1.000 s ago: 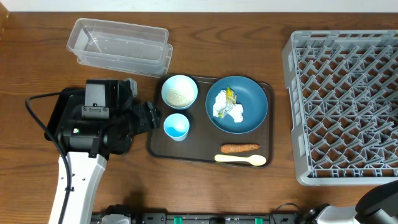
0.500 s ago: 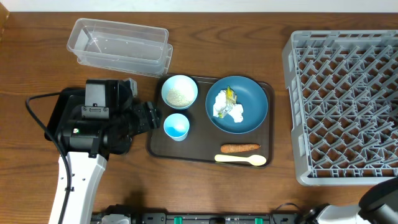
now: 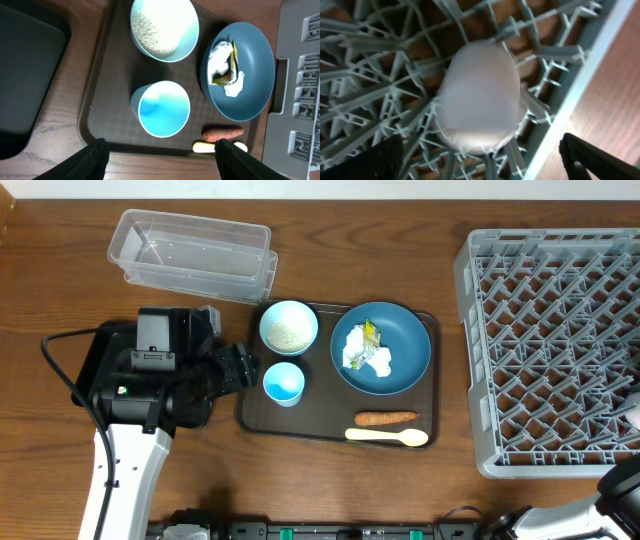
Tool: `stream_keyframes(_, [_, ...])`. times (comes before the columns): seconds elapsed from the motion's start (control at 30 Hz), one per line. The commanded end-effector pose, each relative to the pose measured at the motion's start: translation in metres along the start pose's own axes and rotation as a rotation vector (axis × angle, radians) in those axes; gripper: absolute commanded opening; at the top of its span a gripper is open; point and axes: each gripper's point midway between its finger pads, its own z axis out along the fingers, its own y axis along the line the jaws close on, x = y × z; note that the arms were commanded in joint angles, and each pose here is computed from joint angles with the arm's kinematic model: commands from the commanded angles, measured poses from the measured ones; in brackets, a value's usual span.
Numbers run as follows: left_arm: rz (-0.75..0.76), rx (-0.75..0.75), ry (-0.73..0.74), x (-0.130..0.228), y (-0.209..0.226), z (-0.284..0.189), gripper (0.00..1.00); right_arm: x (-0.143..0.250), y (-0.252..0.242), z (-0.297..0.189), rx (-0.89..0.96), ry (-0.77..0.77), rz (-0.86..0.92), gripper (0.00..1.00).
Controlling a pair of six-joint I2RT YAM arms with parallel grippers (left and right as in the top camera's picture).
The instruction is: Sort waste into correct bins and load items into the dishwasher rack
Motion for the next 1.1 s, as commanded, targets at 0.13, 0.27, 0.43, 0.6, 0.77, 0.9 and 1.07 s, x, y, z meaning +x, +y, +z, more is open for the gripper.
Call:
stream_keyframes(0.13, [0.011, -0.008, -0.02, -0.004, 0.0, -0.005, 0.71, -0.015, 0.03, -0.033, -0.179, -0.06, -0.033, 0.99])
stream_keyframes(0.27, [0.012, -0.008, -0.021, -0.005, 0.0, -0.005, 0.71, -0.011, 0.055, -0.063, -0.264, -0.105, -0.109, 0.99])
stream_keyframes(0.43, [0.011, -0.03, -0.029, -0.006, 0.004, -0.005, 0.71, 0.016, 0.093, -0.098, -0.318, -0.15, -0.291, 0.99])
stream_keyframes(0.6, [0.014, -0.029, -0.038, -0.008, 0.004, -0.005, 0.71, 0.062, 0.135, -0.122, -0.37, -0.145, -0.511, 0.99])
stream_keyframes(0.77, [0.03, -0.011, -0.084, -0.021, -0.001, -0.004, 0.71, 0.126, 0.185, -0.137, -0.532, -0.034, -0.675, 0.99])
stream_keyframes(0.9, [0.017, -0.076, -0.062, -0.023, 0.012, 0.008, 0.71, 0.166, 0.203, -0.136, -0.546, 0.011, -0.798, 0.95])
stream_keyframes(1.07, [-0.012, -0.133, 0.044, -0.014, 0.026, 0.035, 0.71, 0.191, 0.21, -0.133, -0.484, -0.005, -0.918, 0.94])
